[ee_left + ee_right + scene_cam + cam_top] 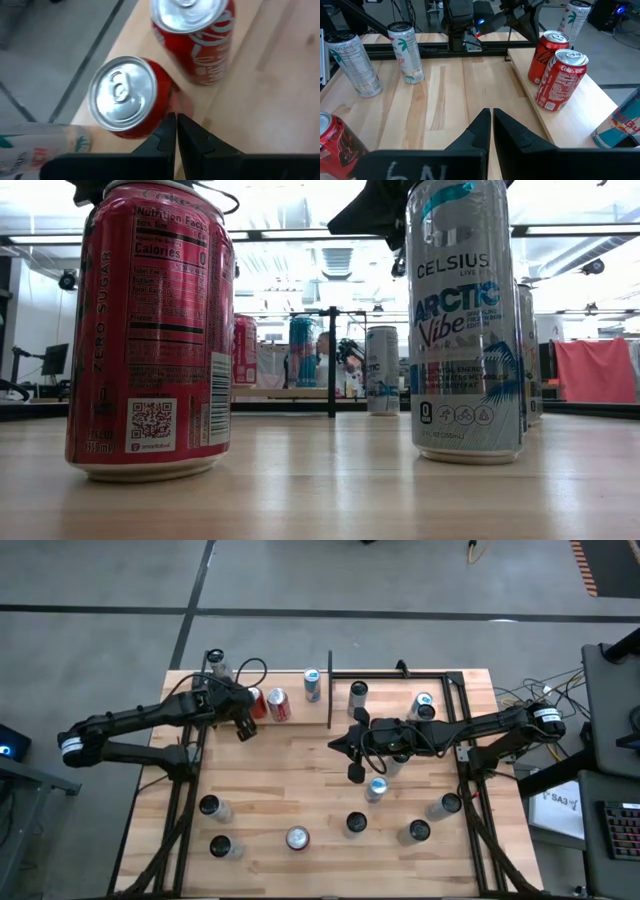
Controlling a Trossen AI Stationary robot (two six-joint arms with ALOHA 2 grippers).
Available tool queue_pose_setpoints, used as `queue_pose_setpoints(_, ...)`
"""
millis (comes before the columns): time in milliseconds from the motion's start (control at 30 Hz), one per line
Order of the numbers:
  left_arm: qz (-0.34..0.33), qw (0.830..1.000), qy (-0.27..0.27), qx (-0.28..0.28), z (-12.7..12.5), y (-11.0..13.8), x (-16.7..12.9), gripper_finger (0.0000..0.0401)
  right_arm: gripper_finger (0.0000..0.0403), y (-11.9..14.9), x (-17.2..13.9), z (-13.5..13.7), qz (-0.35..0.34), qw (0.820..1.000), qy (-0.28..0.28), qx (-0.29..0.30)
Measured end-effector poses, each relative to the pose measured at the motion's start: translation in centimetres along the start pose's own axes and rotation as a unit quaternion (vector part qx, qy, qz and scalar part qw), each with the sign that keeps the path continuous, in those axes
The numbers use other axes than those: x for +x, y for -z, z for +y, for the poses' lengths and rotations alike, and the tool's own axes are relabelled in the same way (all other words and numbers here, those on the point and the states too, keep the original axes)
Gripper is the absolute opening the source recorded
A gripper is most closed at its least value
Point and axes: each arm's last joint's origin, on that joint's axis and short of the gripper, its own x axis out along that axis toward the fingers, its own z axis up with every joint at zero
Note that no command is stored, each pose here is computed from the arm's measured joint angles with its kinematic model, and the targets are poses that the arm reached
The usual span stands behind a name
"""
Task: Place canned beverage on shelf
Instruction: Put the top red and black soda can on the shelf
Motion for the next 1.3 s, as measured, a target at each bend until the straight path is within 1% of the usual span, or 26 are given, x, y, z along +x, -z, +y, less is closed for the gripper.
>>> queue_pose_setpoints(167,-0.015,0.999,0.047,-0.007,-0.3,-0.2,0.0,0.0000,0.0011,0.0,0.0,0.0,0.000,1.000,0.000,0.000)
queue_pose_setpoints(200,-0.016,0.999,0.049,-0.005,-0.3,-0.2,0.1,0.0000,0.0011,0.0,0.0,0.0,0.000,1.000,0.000,0.000)
queue_pose_setpoints(267,-0.020,0.999,0.039,-0.003,-0.4,-0.1,0.5,0.0000,0.0011,0.0,0.0,0.0,0.000,1.000,0.000,0.000)
queue_pose_setpoints(400,-0.021,1.000,-0.004,0.005,-0.1,0.2,1.2,0.0000,0.0011,0.0,0.0,0.0,0.000,1.000,0.000,0.000)
queue_pose_setpoints(533,-0.028,0.999,-0.016,0.006,0.5,0.1,1.4,0.0000,0.0011,0.0,0.0,0.0,0.000,1.000,0.000,0.000)
queue_pose_setpoints(667,-0.053,0.998,-0.030,0.020,0.9,-0.4,1.5,0.0000,0.0011,0.0,0.0,0.0,-0.001,1.000,0.001,0.000)
queue_pose_setpoints(800,-0.060,0.997,-0.033,0.025,1.2,-0.8,1.1,0.0000,0.0011,0.0,0.0,0.0,-0.001,1.000,0.000,0.000)
queue_pose_setpoints(1033,0.012,1.000,-0.024,-0.001,1.4,0.0,0.2,0.0000,0.0011,0.0,0.0,0.0,-0.001,1.000,0.001,-0.002)
queue_pose_setpoints(1200,0.042,0.996,-0.082,-0.003,2.0,0.4,0.4,0.0000,0.0011,0.0,0.0,0.0,-0.002,1.000,0.002,-0.009)
queue_pose_setpoints(1300,0.052,0.994,-0.098,-0.010,2.5,0.4,0.8,0.0000,0.0011,0.0,0.0,0.0,-0.002,1.000,0.003,-0.009)
